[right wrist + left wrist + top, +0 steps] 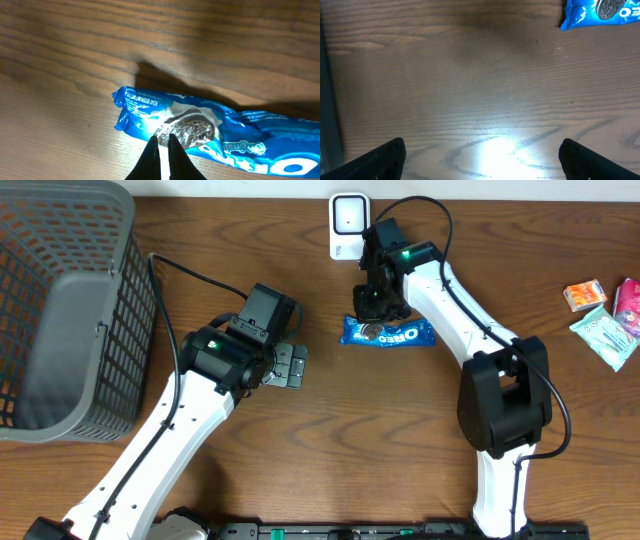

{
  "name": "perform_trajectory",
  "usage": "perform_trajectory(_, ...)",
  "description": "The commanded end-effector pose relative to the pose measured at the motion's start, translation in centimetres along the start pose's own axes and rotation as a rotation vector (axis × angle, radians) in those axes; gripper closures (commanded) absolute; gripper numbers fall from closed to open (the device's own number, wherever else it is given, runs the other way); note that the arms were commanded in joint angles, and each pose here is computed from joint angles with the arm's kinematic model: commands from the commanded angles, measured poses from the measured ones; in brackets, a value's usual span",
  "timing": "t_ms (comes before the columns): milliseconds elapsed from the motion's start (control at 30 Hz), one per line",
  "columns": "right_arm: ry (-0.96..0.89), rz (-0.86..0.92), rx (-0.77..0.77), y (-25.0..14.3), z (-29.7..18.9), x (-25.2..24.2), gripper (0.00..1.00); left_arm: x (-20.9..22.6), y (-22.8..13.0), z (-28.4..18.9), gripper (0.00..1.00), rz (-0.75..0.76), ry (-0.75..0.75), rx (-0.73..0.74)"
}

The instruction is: Scan the item barcode

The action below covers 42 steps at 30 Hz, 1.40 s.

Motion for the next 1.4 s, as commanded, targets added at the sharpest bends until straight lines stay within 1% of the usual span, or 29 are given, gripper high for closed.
perform_trajectory(0, 0.036, -0.013, 0.002, -0.3, -0.8, 0.9, 0.95, 0.1, -0.1, 0.1, 0.02, 0.001, 0.007, 0.006)
perform_trajectory(133, 0.022, 0.016, 0.020, -1.0, 0.0, 0.7, 0.98, 0.1, -0.1, 0.1, 0.02, 0.001, 0.007, 0.006)
perform_trajectory(233, 0.004, 0.019, -0.006, -1.3, 1.6, 0.6, 0.97, 0.1, -0.1, 0.1, 0.02, 0.001, 0.007, 0.006)
perform_trajectory(300, 0.001, 0.045, -0.014, -1.7, 2.7, 0.3, 0.98, 0.1, -0.1, 0.1, 0.02, 0.001, 0.007, 0.006)
perform_trajectory(400, 0.001, 0.058, -0.010, -3.1, 5.4, -0.6, 0.99, 0.1, -0.1, 0.1, 0.02, 0.001, 0.007, 0.006)
perform_trajectory(533, 0.002, 0.046, 0.001, -4.4, 6.9, -0.7, 0.99, 0.1, -0.1, 0.1, 0.02, 0.001, 0.007, 0.006)
perform_trajectory(667, 0.016, 0.042, -0.023, -3.4, 5.4, 0.1, 0.99, 0.1, -0.1, 0.1, 0.02, 0.001, 0.007, 0.007)
perform_trajectory(800, 0.013, 0.069, -0.064, -1.0, 0.4, 0.3, 0.99, 0.1, -0.1, 0.1, 0.02, 0.001, 0.007, 0.006)
perform_trajectory(867, -0.003, 0.085, -0.082, -0.3, -1.2, -0.2, 0.99, 0.1, -0.1, 0.1, 0.02, 0.001, 0.007, 0.006)
perform_trajectory(933, -0.064, 0.101, -0.106, 0.1, -1.8, -1.3, 0.98, 0.1, -0.1, 0.1, 0.02, 0.001, 0.007, 0.006)
perform_trajectory(1000, -0.157, 0.119, -0.121, 0.2, -2.0, -3.0, 0.94, 0.1, -0.1, 0.1, 0.02, 0.001, 0.007, 0.006)
perform_trajectory(1100, -0.355, 0.184, -0.122, 0.0, -2.7, -6.9, 0.94, 0.1, -0.1, 0.1, 0.02, 0.001, 0.007, 0.006)
perform_trajectory(1133, -0.391, 0.200, -0.117, -0.1, -3.0, -7.8, 0.94, 0.1, -0.1, 0.1, 0.02, 0.001, 0.007, 0.006)
perform_trajectory(1367, -0.364, 0.273, -0.091, 0.5, -3.0, -10.2, 0.96, 0.1, -0.1, 0.1, 0.02, 0.001, 0.007, 0.006)
Point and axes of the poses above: each gripper's point midway between its finger pads, its own z axis out along the fingers, its own x axis along the line the jaws close on, y = z × x, the point moved 6 cm from there along -z, back along the fingers, and after that the axes turned 13 degrees about z, right-handed, at the moved point
